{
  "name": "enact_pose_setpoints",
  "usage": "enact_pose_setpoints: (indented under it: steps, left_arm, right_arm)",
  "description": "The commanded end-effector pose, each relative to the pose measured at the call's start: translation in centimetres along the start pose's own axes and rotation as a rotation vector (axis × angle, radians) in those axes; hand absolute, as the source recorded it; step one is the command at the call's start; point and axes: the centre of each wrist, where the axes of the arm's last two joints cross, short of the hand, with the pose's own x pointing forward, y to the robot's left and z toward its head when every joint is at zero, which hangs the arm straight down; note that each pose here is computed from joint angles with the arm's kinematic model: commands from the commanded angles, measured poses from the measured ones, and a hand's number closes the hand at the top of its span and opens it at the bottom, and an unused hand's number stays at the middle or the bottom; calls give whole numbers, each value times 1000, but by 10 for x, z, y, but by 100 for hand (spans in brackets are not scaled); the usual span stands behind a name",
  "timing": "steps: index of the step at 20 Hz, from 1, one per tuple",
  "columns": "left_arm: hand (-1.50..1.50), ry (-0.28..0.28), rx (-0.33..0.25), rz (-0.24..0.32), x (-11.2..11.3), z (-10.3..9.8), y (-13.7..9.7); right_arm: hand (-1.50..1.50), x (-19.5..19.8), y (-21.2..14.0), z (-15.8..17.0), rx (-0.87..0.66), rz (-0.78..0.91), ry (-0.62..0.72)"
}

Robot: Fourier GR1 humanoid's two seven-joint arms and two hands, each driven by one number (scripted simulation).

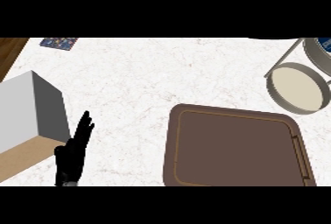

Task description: Pick the can from the tray and place it in the tiered basket

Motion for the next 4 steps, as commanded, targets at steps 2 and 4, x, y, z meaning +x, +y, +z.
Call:
enact_pose_setpoints:
  steps: [2,4]
  left_arm:
    - [0,70,22,11,-15,4,-2]
    - [0,73,27,21,-16,6,0]
  right_arm:
    - [-150,5,-36,21,84,-1,16]
    - [-150,-5,-41,26,81,-19,-8]
